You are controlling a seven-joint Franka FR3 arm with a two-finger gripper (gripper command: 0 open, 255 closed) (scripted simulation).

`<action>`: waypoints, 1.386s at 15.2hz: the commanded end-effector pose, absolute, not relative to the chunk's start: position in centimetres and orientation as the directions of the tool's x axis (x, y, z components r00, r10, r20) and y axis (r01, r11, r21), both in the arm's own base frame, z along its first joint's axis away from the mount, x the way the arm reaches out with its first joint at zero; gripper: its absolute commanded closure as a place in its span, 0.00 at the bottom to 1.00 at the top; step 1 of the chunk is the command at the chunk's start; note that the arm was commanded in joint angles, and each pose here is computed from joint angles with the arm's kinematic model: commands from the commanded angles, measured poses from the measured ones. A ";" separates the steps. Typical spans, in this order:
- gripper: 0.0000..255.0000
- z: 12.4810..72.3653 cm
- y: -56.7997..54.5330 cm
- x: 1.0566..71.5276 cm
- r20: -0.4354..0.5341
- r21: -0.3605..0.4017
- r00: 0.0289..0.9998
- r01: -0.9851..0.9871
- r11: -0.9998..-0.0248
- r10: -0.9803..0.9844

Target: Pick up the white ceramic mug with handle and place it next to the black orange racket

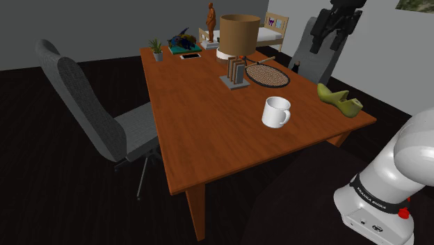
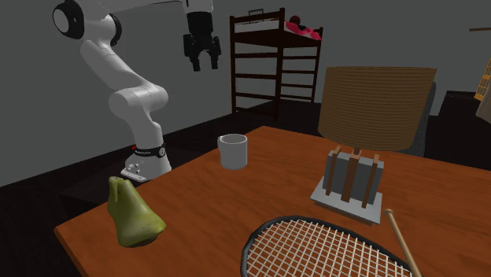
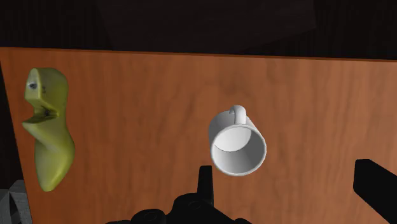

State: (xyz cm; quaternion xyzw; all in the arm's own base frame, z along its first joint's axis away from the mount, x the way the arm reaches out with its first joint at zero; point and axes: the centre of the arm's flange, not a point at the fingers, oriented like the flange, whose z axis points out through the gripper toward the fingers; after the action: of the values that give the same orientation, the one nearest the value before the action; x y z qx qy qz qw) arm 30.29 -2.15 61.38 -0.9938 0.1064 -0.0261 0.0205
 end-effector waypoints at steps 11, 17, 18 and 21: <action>0.00 49.4 -4.8 35.1 0.050 -0.032 0.980 -0.193 -0.981 -0.195; 0.00 42.2 -6.5 37.9 0.051 -0.023 0.982 -0.183 -0.983 -0.184; 0.00 41.1 -6.7 38.4 0.051 -0.021 0.982 -0.181 -0.983 -0.182; 0.00 38.3 -7.3 39.3 0.051 -0.018 0.983 -0.178 -0.984 -0.178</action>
State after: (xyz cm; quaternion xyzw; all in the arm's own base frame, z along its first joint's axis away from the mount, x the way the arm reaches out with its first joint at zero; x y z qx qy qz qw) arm 39.10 -7.16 39.01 -0.9956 0.0901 -0.0254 0.0074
